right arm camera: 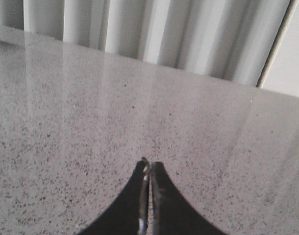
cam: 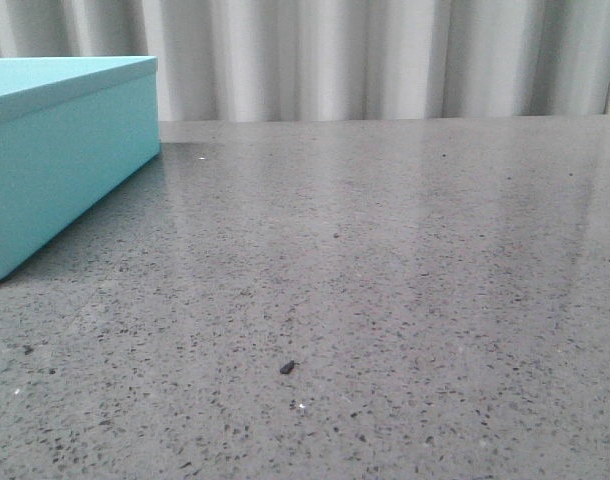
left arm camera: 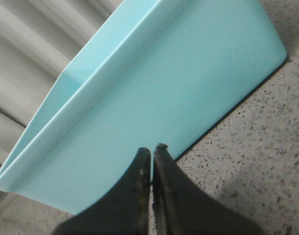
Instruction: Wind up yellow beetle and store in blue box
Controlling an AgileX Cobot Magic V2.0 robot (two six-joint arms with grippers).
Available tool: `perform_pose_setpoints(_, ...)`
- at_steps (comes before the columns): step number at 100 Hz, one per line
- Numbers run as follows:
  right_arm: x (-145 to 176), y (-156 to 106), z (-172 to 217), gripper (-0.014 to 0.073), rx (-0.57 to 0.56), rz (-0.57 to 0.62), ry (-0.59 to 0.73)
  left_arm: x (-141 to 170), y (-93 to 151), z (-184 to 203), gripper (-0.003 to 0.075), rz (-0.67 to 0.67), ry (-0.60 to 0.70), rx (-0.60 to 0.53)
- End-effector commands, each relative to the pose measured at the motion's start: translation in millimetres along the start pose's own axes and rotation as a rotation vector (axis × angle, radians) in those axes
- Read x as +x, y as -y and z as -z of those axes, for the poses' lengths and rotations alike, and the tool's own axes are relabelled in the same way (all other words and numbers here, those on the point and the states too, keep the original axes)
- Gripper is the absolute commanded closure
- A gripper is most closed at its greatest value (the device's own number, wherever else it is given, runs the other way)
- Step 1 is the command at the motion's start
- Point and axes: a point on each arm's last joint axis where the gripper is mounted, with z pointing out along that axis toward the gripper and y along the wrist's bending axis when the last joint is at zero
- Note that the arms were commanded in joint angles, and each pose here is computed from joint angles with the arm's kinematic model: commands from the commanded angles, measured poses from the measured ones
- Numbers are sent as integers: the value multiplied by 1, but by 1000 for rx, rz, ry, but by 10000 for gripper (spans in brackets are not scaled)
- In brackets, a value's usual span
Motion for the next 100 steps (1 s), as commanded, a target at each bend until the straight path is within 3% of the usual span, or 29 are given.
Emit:
perform_pose_setpoints(1,4,-2,1,636,-1,-4,32,3,0,0,741,18,33,-64)
perform_pose_setpoints(100,29,-2,10,636,5,-12,-215,3,0,0,741,18,33,-64)
